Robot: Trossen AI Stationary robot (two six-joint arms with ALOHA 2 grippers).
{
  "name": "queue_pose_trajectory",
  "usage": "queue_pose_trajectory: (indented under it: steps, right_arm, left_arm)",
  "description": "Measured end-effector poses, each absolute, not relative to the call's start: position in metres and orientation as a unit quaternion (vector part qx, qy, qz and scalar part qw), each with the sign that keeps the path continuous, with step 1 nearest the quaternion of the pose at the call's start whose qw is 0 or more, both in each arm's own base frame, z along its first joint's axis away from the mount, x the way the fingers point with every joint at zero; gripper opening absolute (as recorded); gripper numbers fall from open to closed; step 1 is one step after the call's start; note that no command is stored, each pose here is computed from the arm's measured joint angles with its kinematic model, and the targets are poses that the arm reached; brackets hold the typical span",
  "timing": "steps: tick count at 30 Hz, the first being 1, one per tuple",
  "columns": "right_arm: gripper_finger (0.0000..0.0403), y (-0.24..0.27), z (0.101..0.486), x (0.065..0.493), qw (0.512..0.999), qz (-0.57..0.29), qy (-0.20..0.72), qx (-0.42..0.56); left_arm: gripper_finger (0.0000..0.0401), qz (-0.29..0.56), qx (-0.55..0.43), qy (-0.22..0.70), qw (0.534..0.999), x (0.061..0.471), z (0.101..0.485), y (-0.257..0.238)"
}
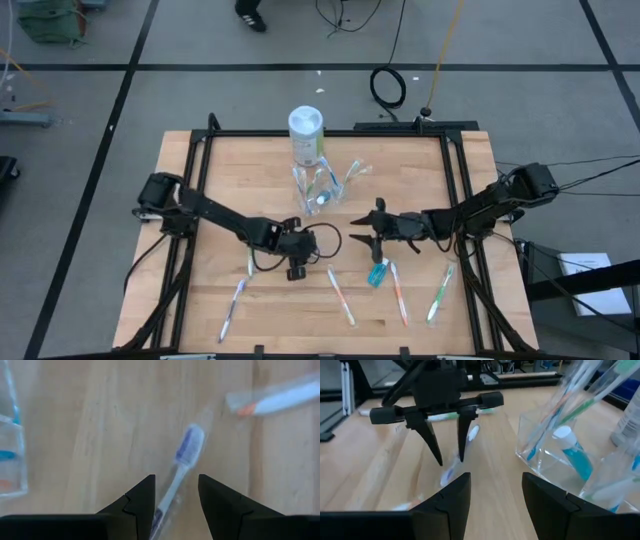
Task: Pick & Place toothbrushing station
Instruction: Put the purple toothbrush into the transparent organizer
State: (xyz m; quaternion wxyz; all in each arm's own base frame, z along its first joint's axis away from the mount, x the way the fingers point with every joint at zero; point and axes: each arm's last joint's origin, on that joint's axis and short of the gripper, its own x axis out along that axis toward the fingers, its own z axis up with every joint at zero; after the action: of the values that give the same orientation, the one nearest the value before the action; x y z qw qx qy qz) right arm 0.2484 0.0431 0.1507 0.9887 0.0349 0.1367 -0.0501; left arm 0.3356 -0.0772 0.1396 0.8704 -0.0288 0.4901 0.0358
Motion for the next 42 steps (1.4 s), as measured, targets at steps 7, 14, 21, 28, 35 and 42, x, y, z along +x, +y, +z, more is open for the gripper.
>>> queue_pose_trajectory:
  steps: [7, 14, 21, 28, 35, 42]
  right_arm:
    - [0.0169, 0.043, 0.147, 0.247, 0.986, -0.051, 0.156, 0.027]
    - [0.0169, 0.043, 0.146, 0.247, 0.985, -0.052, 0.164, 0.025]
    - [0.0169, 0.043, 0.145, 0.247, 0.984, -0.052, 0.166, 0.025]
    - [0.0169, 0.042, 0.145, 0.247, 0.984, -0.053, 0.167, 0.024]
    - [0.0169, 0.042, 0.145, 0.247, 0.984, -0.053, 0.168, 0.026]
    - [0.0169, 0.042, 0.145, 0.247, 0.984, -0.053, 0.169, 0.026]
  left_arm:
    - [0.0132, 0.004, 0.014, 0.508, 0.861, 0.339, 0.126, -0.073]
    - [0.0025, -0.014, 0.023, 0.503, 0.864, 0.340, 0.128, -0.073]
    - [0.0011, 0.015, 0.041, 0.430, 0.902, 0.340, 0.163, -0.070]
    - [0.0009, 0.109, 0.083, 0.283, 0.949, 0.325, 0.240, -0.060]
    - [0.0008, 0.165, 0.113, 0.072, 0.977, 0.314, 0.307, -0.050]
    - [0.0006, 0.157, 0.114, -0.074, 0.978, 0.314, 0.267, -0.036]
